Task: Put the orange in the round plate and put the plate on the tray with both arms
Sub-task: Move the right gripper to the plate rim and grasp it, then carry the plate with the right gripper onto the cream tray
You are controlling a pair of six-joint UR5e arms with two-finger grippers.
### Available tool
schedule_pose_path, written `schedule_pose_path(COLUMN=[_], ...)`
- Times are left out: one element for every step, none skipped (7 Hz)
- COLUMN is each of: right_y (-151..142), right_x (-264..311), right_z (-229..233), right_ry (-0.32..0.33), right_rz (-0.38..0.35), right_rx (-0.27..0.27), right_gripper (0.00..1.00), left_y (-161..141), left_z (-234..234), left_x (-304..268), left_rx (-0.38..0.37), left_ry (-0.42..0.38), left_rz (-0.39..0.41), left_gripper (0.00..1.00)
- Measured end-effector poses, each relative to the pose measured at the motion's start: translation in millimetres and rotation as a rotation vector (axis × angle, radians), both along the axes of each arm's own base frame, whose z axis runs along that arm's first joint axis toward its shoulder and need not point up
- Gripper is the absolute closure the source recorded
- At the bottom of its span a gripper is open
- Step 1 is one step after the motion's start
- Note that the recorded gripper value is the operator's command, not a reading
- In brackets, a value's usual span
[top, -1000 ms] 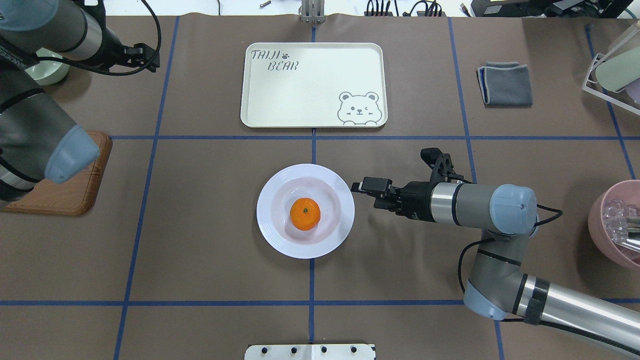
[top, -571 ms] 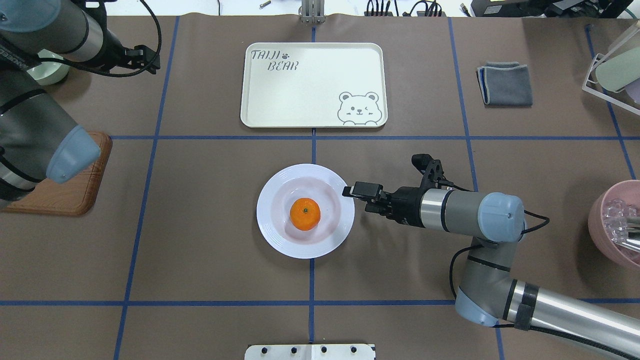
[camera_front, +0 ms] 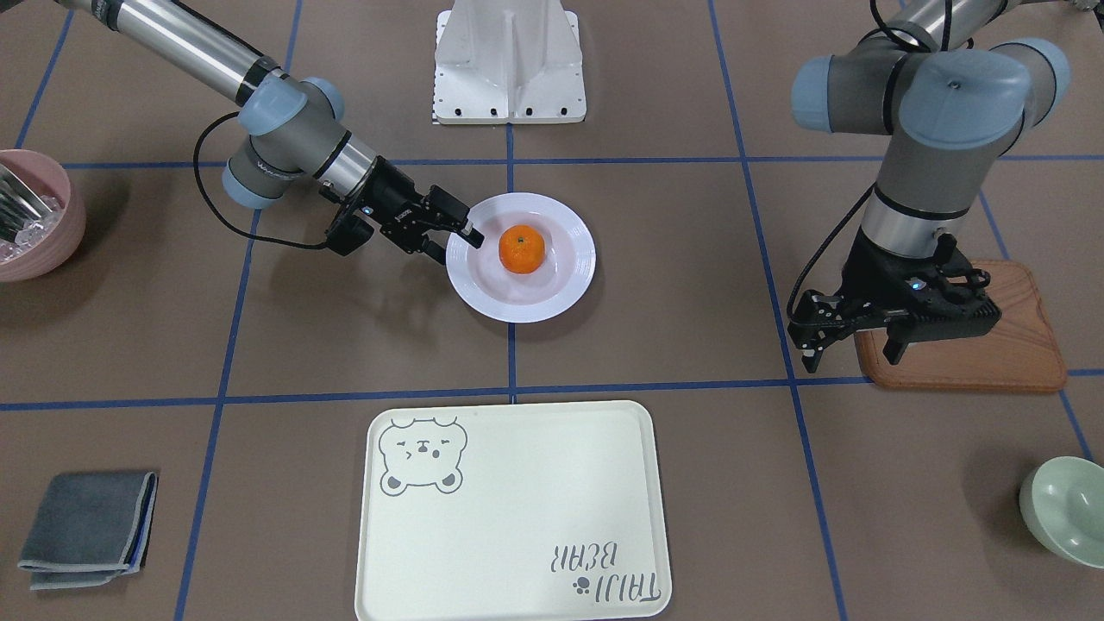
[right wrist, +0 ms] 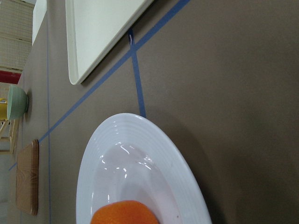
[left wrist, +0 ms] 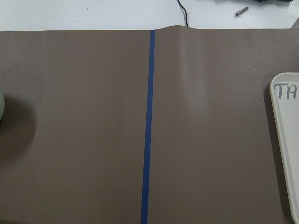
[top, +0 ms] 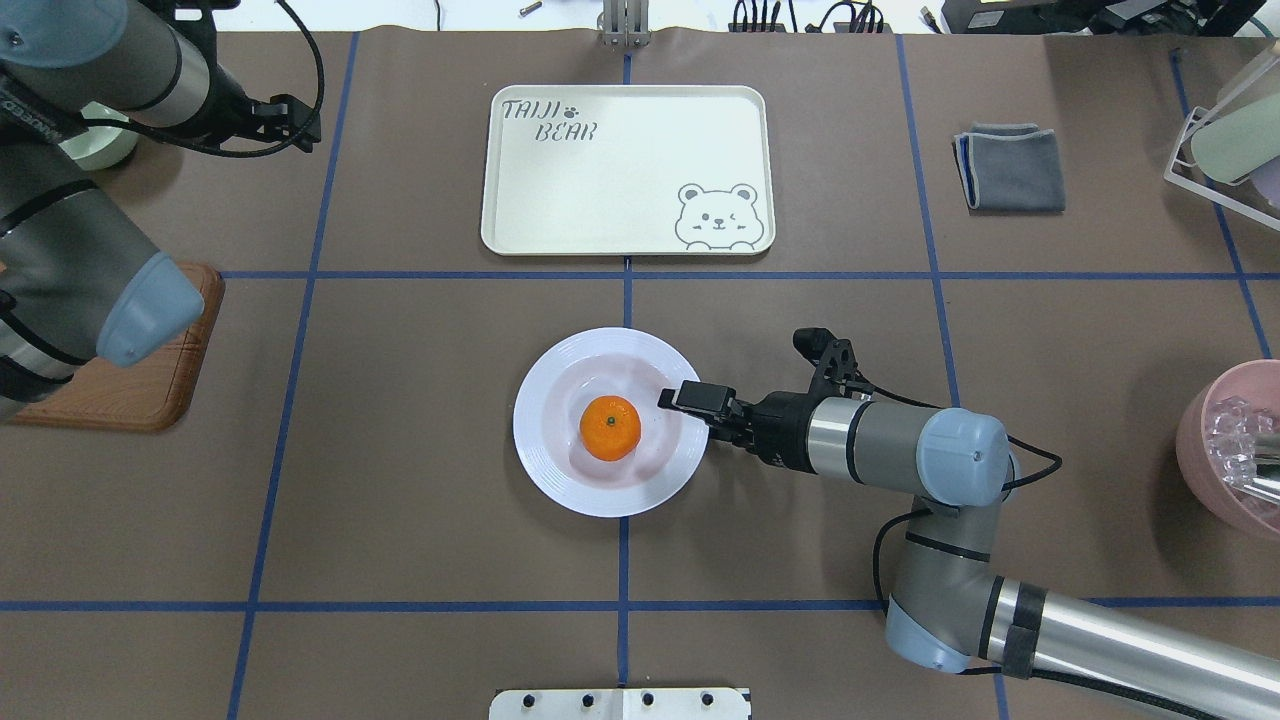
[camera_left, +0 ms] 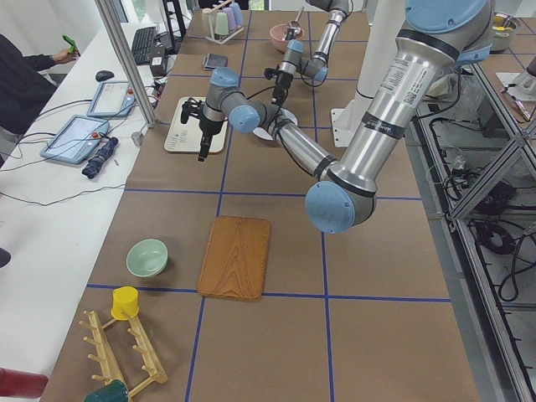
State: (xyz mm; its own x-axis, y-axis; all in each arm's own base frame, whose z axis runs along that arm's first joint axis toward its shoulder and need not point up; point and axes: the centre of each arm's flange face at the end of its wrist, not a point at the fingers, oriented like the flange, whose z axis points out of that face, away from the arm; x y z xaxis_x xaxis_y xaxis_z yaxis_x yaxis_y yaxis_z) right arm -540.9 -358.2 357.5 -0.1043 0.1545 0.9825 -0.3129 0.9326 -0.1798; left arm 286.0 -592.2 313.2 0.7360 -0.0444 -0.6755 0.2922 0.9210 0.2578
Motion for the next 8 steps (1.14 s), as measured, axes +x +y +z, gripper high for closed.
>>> schedule_pose_path(right_y=[0.6, 1.2, 1.1, 0.4, -0.2, -0.6, 0.1, 0.9], right_x=[-2.1, -4.4, -9.0, -14.7, -17.8, -19.2, -20.8, -22.0], right_z=[-2.4, -4.1, -4.7, -5.3, -6.7, -8.9, -11.2, -12.3], right_ry=[-0.004, -0.005, -0.003, -0.001, -0.001, -0.007, -0.017, -0.024], right_rz=[-0.001, -0.002, -0.003, -0.004, -0.002, -0.002, -0.001, 0.003], right_rx=[-0.002, -0.003, -0.005, -0.006, -0.008, -0.015, -0.034, -0.047], right_gripper=[0.00, 0.00, 0.00, 0.00, 0.11, 0.67, 1.00, 1.00], left_y=[0.1, -0.1, -0.1, 0.1, -0.1, -0.3, -0.6, -0.9], left_z=[0.3, 0.9, 1.6, 2.2, 3.0, 3.8, 4.6, 5.8], left_x=[0.4, 0.9, 1.4, 1.8, 2.1, 2.4, 2.6, 3.3], left_rx=[0.000, -0.001, -0.002, -0.003, -0.004, -0.005, -0.007, -0.009], left_ry=[0.000, -0.001, -0.002, -0.002, -0.003, -0.004, -0.005, -0.006], left_rz=[0.001, 0.001, 0.002, 0.002, 0.003, 0.003, 0.003, 0.003], left_gripper=[0.02, 0.02, 0.02, 0.02, 0.02, 0.02, 0.02, 0.02])
